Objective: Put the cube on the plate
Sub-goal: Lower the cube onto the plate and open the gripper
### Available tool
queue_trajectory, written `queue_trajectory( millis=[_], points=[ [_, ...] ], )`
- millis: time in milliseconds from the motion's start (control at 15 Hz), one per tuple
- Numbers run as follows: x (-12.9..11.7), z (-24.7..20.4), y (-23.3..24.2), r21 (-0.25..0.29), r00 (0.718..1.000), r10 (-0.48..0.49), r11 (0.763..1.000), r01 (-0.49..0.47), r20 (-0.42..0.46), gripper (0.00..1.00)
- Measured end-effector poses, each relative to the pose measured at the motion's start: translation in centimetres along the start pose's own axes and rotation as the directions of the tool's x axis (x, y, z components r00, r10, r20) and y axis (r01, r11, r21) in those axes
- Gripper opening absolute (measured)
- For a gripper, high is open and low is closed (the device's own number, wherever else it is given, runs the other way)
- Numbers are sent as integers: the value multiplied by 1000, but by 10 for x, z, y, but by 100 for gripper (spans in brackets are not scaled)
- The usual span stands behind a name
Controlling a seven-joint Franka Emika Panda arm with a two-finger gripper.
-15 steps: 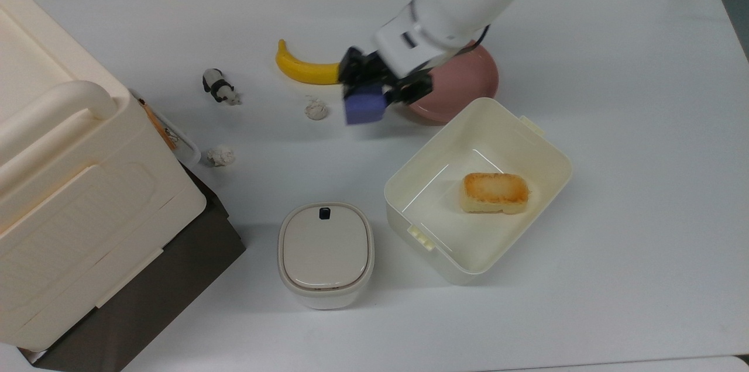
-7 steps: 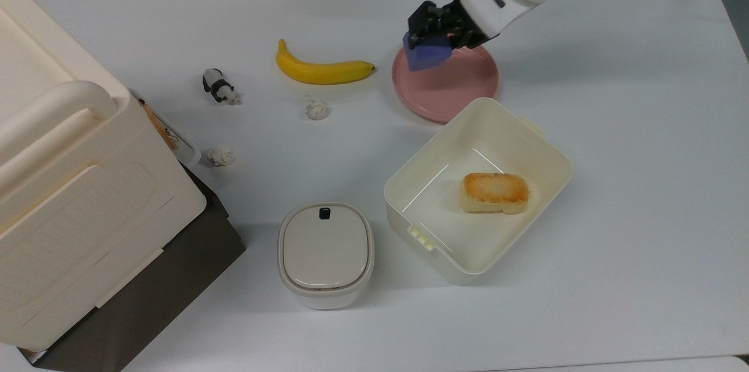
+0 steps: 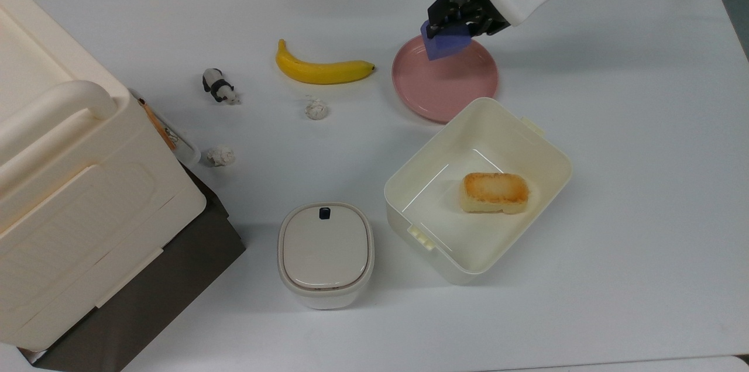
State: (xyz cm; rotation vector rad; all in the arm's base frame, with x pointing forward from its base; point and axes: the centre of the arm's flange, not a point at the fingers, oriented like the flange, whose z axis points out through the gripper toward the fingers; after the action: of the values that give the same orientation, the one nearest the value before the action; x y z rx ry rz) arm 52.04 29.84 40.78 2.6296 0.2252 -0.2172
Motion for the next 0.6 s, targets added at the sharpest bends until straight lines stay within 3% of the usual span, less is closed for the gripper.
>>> queue_trajectory(
  millis=[134, 200, 601],
  points=[
    [-1, -1, -2, 3, 1000, 15, 1000, -15, 1, 95],
    [-1, -1, -3, 2, 1000, 17, 1000, -17, 1, 100],
    [-1, -1, -3, 3, 1000, 24, 1000, -24, 0, 100]
  ],
)
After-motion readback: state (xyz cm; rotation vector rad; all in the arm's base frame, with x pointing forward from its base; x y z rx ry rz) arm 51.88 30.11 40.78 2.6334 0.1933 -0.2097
